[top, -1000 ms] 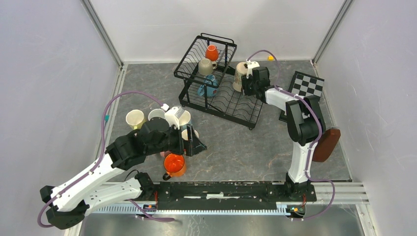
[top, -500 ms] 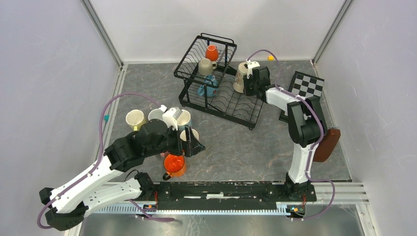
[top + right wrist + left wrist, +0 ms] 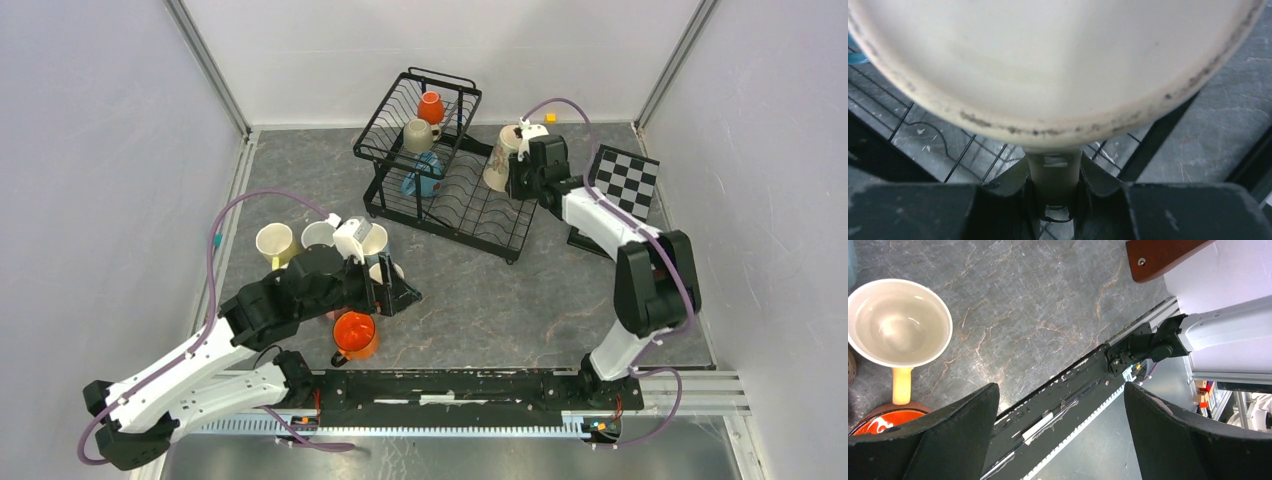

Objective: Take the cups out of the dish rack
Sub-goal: Unload the cup from the dish rack.

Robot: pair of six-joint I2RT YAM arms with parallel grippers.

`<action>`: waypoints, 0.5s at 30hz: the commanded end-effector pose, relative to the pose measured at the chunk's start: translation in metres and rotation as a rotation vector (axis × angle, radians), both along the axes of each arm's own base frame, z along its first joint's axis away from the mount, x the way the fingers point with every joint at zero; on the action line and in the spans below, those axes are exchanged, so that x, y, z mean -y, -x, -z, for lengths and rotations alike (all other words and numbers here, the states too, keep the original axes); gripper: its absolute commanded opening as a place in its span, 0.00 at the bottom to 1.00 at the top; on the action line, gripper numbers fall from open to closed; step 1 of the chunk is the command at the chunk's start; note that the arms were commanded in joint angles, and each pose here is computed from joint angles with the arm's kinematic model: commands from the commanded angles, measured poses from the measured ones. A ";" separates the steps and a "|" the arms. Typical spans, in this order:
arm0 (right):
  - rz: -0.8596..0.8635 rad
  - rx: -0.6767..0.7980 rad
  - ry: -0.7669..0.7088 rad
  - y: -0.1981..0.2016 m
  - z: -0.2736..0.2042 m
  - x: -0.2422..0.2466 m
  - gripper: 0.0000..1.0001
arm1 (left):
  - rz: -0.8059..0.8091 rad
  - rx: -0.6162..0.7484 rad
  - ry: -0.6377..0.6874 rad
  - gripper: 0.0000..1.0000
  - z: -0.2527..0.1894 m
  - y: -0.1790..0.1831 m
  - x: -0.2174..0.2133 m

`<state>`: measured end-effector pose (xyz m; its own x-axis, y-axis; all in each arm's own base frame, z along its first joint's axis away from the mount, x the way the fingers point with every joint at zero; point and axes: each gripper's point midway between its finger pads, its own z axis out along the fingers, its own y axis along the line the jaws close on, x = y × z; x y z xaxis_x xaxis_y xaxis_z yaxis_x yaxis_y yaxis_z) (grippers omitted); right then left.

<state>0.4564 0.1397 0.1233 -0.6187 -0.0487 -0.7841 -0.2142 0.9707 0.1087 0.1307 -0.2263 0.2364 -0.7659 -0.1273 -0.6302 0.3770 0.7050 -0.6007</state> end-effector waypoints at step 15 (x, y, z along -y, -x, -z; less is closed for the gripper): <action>-0.012 0.178 -0.206 0.116 -0.106 0.009 0.00 | -0.038 0.073 0.245 1.00 -0.033 -0.029 0.042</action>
<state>0.3482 0.1162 0.1770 -0.5978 0.0502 -0.8001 -0.1784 0.9647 0.1939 0.1500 -0.2539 0.2480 -0.7336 -0.2289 -0.6399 0.3888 0.6309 -0.6714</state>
